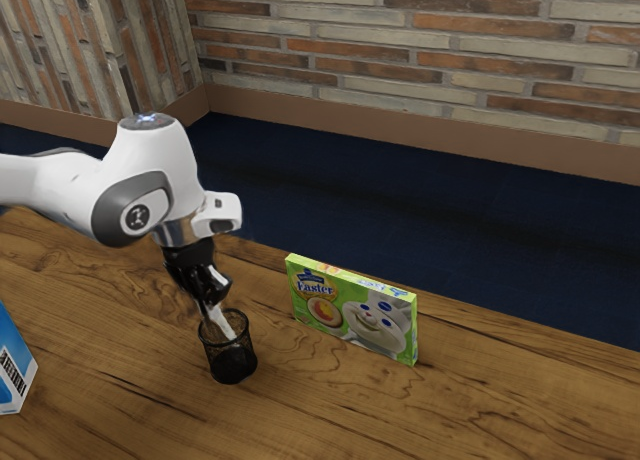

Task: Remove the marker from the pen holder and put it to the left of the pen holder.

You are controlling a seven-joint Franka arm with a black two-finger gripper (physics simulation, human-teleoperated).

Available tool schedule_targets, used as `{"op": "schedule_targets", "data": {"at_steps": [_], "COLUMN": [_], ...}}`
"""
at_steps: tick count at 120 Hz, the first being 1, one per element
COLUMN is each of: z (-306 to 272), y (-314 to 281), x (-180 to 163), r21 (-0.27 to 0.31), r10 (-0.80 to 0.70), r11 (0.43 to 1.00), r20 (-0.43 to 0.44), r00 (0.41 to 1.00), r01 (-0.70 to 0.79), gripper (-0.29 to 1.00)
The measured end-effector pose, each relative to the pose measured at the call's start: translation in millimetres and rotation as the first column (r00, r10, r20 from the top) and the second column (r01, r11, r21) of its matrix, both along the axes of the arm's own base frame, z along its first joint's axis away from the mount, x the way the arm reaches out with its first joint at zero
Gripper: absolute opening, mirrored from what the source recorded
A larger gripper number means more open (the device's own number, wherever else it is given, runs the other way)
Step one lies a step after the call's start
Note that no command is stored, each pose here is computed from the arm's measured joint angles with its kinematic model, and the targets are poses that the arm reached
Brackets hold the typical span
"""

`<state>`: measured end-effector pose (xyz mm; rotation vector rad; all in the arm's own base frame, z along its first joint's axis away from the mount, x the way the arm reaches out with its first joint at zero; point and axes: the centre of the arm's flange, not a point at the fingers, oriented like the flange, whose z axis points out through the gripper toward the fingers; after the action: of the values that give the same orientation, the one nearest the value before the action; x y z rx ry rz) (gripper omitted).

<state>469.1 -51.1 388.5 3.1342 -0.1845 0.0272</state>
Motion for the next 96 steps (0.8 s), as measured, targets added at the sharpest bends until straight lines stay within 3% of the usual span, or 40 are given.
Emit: {"op": "schedule_targets", "data": {"at_steps": [21, 39, 68, 80, 96], "z": [58, 61, 13, 2, -28], "y": [26, 82, 120, 129, 137], "x": [-15, -22, -42, -45, -20], "r21": [0.017, 0.036, 0.089, 0.111, 0.155], "r10": [0.035, 0.151, 0.216, 0.238, 0.259], "r11": [0.999, 0.988, 0.976, 0.971, 0.966], "r20": [0.080, 0.048, -0.218, -0.339, -0.489], "r00": [0.996, 0.987, 0.952, 0.910, 0.833], "r01": [-0.037, -0.152, -0.201, -0.213, -0.208], "gripper": [-0.07, -0.08, -0.08, -0.08, -0.08]}}
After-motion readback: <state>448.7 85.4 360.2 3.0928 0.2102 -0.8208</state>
